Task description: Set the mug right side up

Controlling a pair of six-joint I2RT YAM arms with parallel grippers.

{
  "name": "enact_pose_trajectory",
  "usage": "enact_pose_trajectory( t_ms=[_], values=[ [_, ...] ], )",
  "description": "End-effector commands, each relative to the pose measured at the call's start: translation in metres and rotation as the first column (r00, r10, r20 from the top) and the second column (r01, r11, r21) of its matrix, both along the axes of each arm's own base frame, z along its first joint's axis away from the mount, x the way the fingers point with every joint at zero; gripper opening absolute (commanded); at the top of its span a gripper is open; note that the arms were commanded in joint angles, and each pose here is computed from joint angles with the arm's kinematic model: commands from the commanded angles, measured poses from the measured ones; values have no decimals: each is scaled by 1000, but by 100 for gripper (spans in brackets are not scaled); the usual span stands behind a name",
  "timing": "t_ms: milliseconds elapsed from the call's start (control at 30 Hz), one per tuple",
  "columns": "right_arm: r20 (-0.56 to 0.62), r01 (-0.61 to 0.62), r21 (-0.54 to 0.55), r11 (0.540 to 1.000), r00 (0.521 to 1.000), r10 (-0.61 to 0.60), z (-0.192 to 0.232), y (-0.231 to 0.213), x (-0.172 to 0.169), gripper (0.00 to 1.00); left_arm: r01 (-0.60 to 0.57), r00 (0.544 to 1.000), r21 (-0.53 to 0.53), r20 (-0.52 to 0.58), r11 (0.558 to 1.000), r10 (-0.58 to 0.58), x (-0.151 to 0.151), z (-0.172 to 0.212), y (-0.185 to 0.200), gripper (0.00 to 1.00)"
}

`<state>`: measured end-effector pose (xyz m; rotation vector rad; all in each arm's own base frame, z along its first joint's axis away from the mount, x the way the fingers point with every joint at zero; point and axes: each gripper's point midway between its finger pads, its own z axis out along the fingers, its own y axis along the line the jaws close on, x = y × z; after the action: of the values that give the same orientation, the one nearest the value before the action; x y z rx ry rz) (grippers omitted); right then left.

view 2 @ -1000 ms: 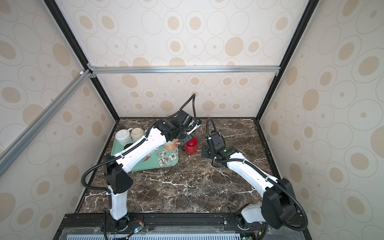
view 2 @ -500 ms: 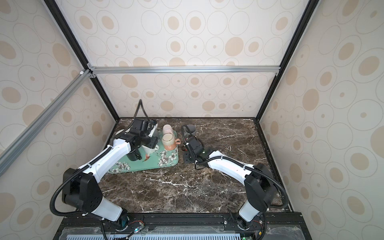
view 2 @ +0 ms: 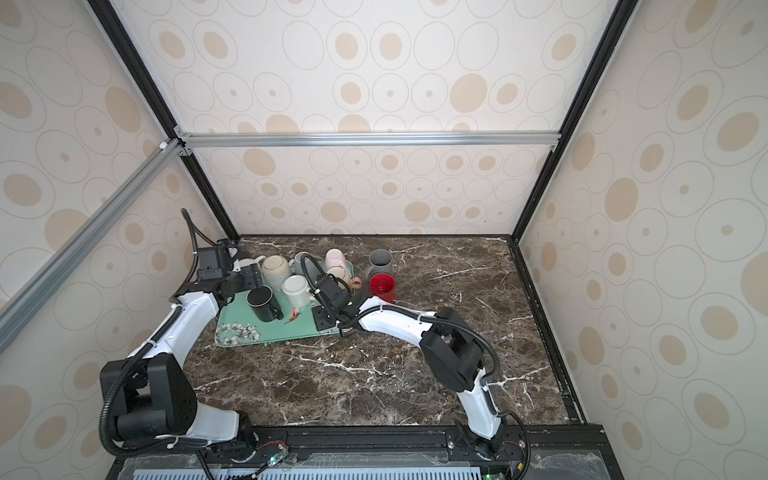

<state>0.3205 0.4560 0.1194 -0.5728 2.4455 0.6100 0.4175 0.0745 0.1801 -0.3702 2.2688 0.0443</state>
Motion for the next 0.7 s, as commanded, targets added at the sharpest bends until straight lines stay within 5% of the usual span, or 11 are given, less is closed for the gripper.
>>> enact_pose_trajectory(
  t_ms=[0, 667],
  values=[
    [-8, -57, -5, 998, 998, 57, 1, 16, -7, 52, 36, 999, -123, 5, 992, -36, 12, -15, -2, 84],
    [-32, -29, -72, 997, 999, 27, -20, -10, -21, 53, 164, 979, -292, -69, 942, -191, -5, -65, -38, 78]
  ],
)
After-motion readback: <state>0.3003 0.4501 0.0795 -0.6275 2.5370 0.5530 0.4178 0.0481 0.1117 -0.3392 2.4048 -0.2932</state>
